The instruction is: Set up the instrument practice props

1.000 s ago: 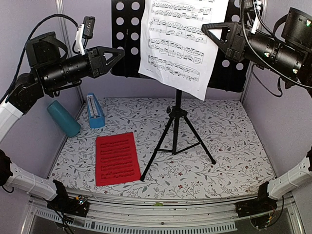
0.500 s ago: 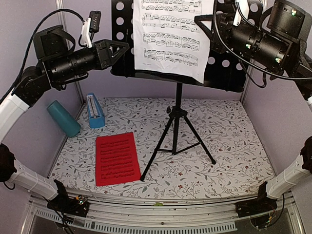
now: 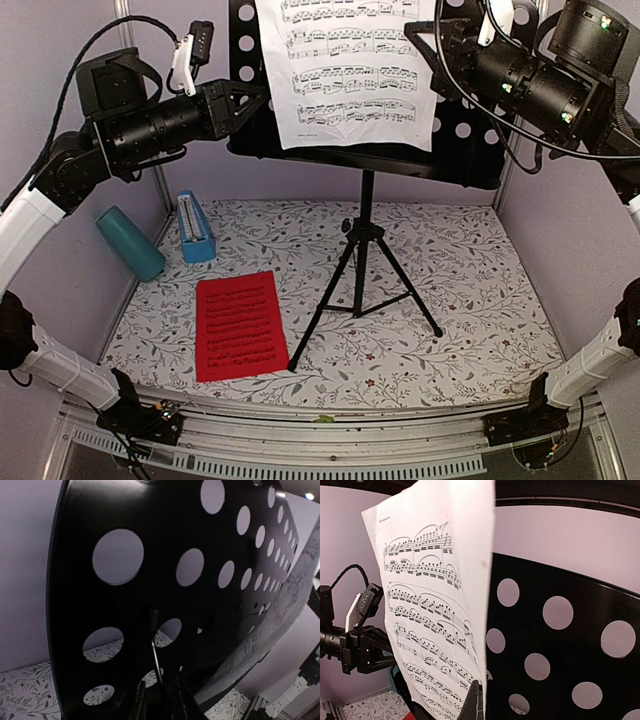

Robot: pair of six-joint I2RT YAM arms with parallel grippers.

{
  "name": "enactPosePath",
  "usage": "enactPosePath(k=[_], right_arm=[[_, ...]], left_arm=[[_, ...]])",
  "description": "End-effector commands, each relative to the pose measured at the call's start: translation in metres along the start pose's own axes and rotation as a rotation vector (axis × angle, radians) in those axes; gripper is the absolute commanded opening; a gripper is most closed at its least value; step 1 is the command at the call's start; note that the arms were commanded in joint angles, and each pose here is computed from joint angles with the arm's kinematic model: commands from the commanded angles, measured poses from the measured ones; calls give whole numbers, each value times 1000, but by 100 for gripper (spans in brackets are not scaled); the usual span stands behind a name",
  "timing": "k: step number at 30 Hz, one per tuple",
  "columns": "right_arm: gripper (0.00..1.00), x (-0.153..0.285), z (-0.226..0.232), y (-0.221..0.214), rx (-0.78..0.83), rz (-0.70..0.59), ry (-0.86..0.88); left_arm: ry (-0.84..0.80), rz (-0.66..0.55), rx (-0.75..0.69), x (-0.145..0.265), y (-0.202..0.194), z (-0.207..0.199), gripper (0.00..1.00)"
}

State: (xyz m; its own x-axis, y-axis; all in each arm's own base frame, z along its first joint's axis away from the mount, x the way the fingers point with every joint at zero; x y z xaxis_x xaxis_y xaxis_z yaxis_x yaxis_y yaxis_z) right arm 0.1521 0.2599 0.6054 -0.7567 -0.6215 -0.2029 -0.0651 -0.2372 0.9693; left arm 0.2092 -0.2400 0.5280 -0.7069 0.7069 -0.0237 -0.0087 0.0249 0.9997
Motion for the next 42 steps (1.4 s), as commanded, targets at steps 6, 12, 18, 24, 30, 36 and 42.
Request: enactPosePath(k=[6, 12, 18, 24, 30, 36, 42], right_arm=[[0, 2, -3, 9, -94, -40, -29], [0, 0, -7, 10, -144, -51, -79], [0, -5, -10, 2, -206, -42, -152], [0, -7, -11, 2, -254, -56, -166], [0, -16, -5, -2, -256, -64, -155], [0, -26, 4, -4, -237, -85, -98], [0, -39, 19, -9, -188, -99, -14]], left_arm=[[29, 11, -28, -4, 2, -4, 10], [25, 0, -44, -5, 3, -6, 0], [30, -38, -78, -2, 3, -9, 0], [16, -90, -113, 2, 4, -13, 0], [-5, -114, -155, 1, 1, -17, 0], [-22, -111, -171, -1, -1, -20, 0], [-31, -110, -174, -1, -1, -21, 0]])
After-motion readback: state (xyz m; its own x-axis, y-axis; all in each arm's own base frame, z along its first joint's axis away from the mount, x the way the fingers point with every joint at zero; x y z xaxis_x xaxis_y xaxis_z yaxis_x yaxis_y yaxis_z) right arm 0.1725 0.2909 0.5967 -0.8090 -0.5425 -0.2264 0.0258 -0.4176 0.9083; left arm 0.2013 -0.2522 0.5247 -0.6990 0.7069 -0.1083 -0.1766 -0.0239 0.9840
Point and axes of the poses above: each gripper's point midway between its finger pads, its own x axis back along the fingers, its own z axis along the line the jaws close on, y = z × x, the point moved 8 cm from there along x, back along the fingers, and after that the axes turned 15 degrees about -x, right-handed, at the moved point
